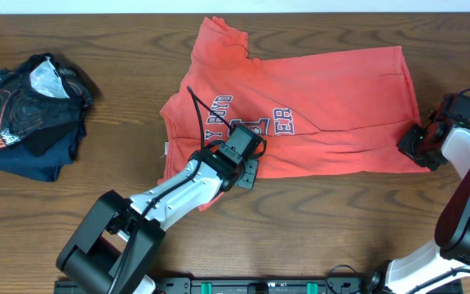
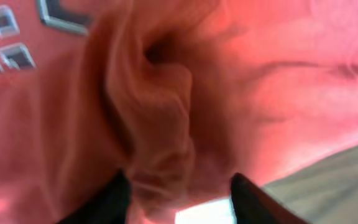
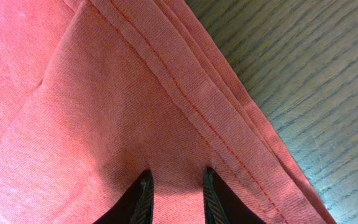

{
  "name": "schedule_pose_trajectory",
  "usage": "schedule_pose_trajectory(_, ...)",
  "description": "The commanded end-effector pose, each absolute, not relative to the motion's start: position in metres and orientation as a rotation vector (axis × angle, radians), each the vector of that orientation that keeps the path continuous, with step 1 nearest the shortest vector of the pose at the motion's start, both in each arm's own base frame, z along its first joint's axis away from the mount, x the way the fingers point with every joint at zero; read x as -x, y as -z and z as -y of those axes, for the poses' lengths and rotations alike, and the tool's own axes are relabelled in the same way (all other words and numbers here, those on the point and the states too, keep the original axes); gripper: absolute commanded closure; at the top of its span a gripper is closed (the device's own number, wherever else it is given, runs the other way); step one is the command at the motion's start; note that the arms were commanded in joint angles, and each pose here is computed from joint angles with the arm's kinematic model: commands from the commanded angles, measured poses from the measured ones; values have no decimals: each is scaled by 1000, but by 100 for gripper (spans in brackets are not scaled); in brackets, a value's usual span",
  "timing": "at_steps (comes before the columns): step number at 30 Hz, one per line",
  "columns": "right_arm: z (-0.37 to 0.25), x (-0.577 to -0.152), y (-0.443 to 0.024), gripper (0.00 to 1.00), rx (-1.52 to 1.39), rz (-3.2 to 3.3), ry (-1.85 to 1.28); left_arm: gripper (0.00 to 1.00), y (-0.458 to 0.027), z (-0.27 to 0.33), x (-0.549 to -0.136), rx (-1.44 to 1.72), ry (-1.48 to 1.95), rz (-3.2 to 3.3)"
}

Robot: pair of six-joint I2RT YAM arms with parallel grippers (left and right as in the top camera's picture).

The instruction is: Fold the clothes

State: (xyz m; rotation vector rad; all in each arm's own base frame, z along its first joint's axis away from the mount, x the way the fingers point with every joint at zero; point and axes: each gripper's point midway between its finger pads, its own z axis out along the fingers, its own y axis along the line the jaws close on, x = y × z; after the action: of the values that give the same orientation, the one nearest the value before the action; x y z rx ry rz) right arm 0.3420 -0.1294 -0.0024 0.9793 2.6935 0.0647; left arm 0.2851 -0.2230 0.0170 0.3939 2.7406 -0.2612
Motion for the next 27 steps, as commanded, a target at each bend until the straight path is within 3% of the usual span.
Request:
schedule_pose_trajectory(1,122,-325,24,75,-996,-2764,-61,60,-18,214,-295,-374,171,-2705)
schedule_pose_trajectory(5,122,-326,24,74,-996,-2763,-61,63,-18,215,-298,-370,176,-2694)
schedule_pose_trajectory(7,122,-326,24,74,-995,-2763,-61,72,-18,216,-299,-369,177,-2690)
schedule_pose_trajectory(10,122,-325,24,74,-996,-2763,-61,94,-19,214,-300,-364,165,-2685)
schedule_pose_trajectory(18,123,-326,23,74,-996,-2762,-61,94,-43,214,-311,-344,155,-2611)
schedule_pose_trajectory(27,123,-326,23,75,-995,-2761,-60,94,-85,206,-356,-258,175,-2421)
